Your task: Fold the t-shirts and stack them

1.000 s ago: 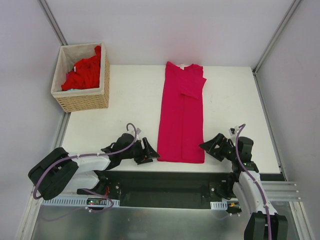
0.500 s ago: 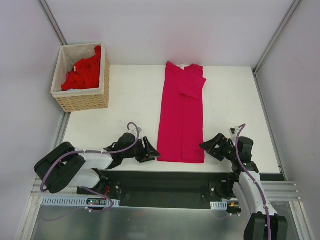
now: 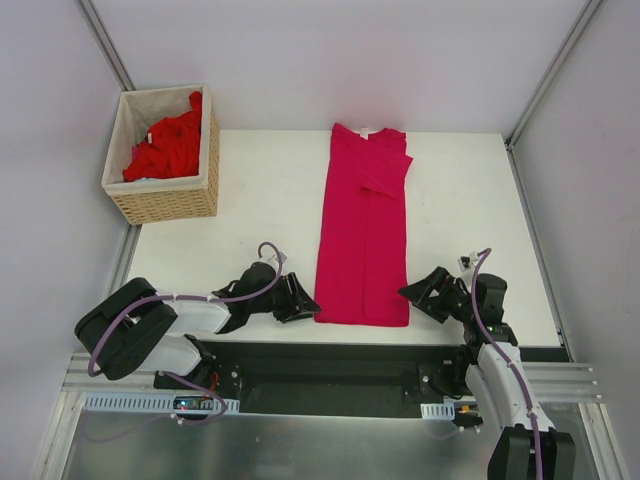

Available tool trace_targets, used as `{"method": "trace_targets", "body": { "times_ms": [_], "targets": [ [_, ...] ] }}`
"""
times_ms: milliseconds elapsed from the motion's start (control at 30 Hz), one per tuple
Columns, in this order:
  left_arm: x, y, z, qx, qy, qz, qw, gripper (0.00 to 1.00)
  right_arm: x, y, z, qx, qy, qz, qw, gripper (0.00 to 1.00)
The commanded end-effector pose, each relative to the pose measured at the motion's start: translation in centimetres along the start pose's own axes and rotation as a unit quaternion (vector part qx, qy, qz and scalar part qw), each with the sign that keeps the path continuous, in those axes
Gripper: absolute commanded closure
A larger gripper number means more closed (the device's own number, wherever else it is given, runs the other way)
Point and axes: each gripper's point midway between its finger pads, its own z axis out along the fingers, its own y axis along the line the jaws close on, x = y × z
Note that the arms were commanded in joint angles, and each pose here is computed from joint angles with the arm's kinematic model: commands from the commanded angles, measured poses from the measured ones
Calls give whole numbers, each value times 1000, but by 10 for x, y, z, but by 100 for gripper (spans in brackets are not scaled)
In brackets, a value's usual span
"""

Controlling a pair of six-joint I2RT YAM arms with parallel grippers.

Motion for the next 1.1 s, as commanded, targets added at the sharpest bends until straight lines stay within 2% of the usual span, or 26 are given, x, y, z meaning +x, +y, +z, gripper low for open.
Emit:
{"method": "trace_targets", "body": {
  "times_ms": [0,133,467,567,767,1067],
  "targets": [
    [14,58,-5,-107,10,-1,994,61,-4,6,-2,-8,-4,-10,1000,11],
    [15,61,-7,-110,8,-2,994,72,-4,4,-1,-5,-4,-9,1000,11],
    [15,59,-6,-109,11,-2,994,79,-4,1,-2,8,-6,-6,1000,11],
    [14,56,-5,-104,11,1,995,78,-4,1,-2,8,-4,-7,1000,11],
    [11,49,-2,-97,14,6,995,65,-4,1,-2,6,-4,-8,1000,11],
    [16,52,0,-99,19,1,995,64,-4,1,-2,7,-3,-5,1000,11]
  ]
}}
